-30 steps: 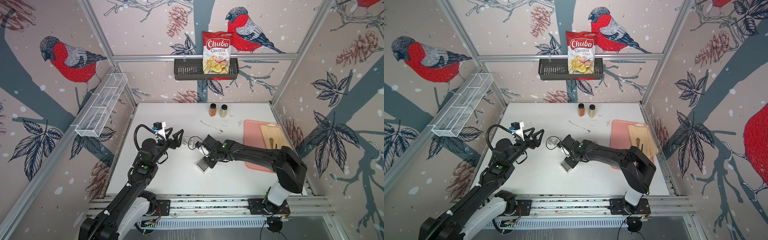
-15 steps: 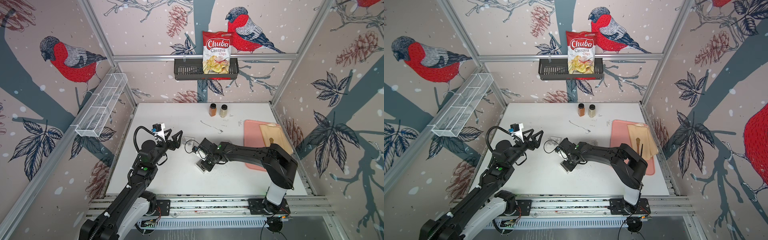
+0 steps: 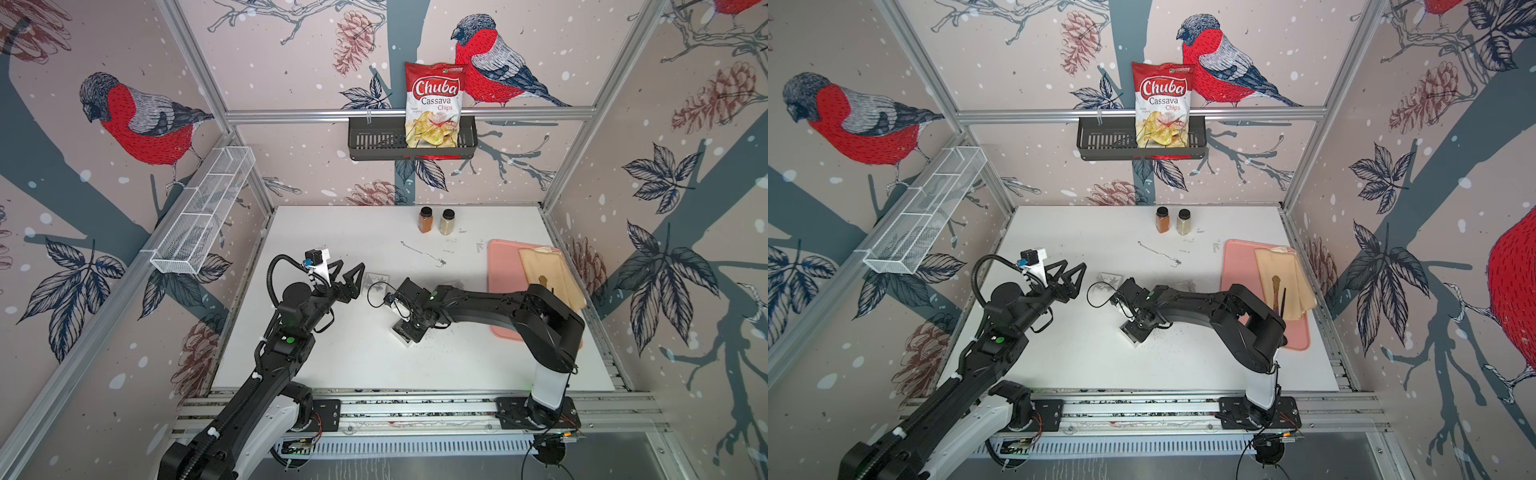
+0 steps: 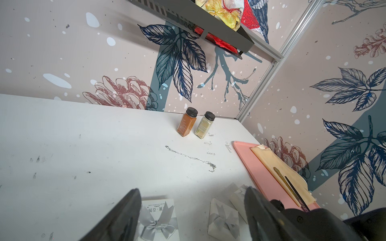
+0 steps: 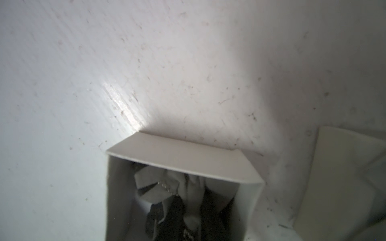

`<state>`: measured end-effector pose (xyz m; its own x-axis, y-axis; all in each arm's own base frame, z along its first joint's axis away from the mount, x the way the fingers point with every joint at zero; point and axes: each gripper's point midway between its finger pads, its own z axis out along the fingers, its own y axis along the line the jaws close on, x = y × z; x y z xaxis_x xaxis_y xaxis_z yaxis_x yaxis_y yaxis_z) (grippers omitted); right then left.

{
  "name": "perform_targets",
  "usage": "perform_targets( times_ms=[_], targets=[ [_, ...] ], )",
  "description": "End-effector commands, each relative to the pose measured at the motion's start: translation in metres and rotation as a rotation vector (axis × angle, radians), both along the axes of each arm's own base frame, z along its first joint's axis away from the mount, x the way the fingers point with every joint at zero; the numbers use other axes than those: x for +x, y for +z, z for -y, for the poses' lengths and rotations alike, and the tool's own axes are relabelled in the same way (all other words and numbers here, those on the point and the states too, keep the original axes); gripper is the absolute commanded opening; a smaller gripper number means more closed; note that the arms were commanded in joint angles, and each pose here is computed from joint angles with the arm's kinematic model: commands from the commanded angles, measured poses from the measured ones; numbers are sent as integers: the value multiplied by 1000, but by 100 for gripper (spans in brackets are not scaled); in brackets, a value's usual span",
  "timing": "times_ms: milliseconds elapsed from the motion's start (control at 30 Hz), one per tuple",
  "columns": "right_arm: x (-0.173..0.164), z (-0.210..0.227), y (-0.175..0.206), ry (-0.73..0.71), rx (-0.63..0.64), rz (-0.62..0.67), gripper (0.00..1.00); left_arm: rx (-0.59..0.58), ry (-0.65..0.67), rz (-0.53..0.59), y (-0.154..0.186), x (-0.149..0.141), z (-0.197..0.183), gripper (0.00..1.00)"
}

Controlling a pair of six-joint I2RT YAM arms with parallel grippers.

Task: Take the necklace out of the lift-off lid jewelry box
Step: Take out the inner lining from the jewelry box.

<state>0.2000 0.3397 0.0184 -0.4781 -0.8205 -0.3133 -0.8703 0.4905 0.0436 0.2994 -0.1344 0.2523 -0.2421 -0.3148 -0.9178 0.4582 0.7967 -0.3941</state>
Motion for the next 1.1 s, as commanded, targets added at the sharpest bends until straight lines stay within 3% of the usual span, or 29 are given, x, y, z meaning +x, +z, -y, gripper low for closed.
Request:
perform_targets(
  times_ms=[0, 533, 733, 867, 1067],
  targets=[
    [1, -1, 5, -17, 46, -22, 11, 1, -2, 2, 0, 1, 0, 82],
    [25, -8, 76, -64, 355, -30, 7, 13, -228, -74, -29, -10, 35, 75],
    [45, -4, 122, -66, 420, 144, 7, -3, -284, -69, -21, -11, 43, 76],
    [63, -1, 142, -100, 391, 280, 7, -16, -428, -87, -9, -18, 64, 75],
    [75, -8, 173, -118, 457, 364, 7, 48, -554, -74, -11, -28, 93, 73]
  ],
)
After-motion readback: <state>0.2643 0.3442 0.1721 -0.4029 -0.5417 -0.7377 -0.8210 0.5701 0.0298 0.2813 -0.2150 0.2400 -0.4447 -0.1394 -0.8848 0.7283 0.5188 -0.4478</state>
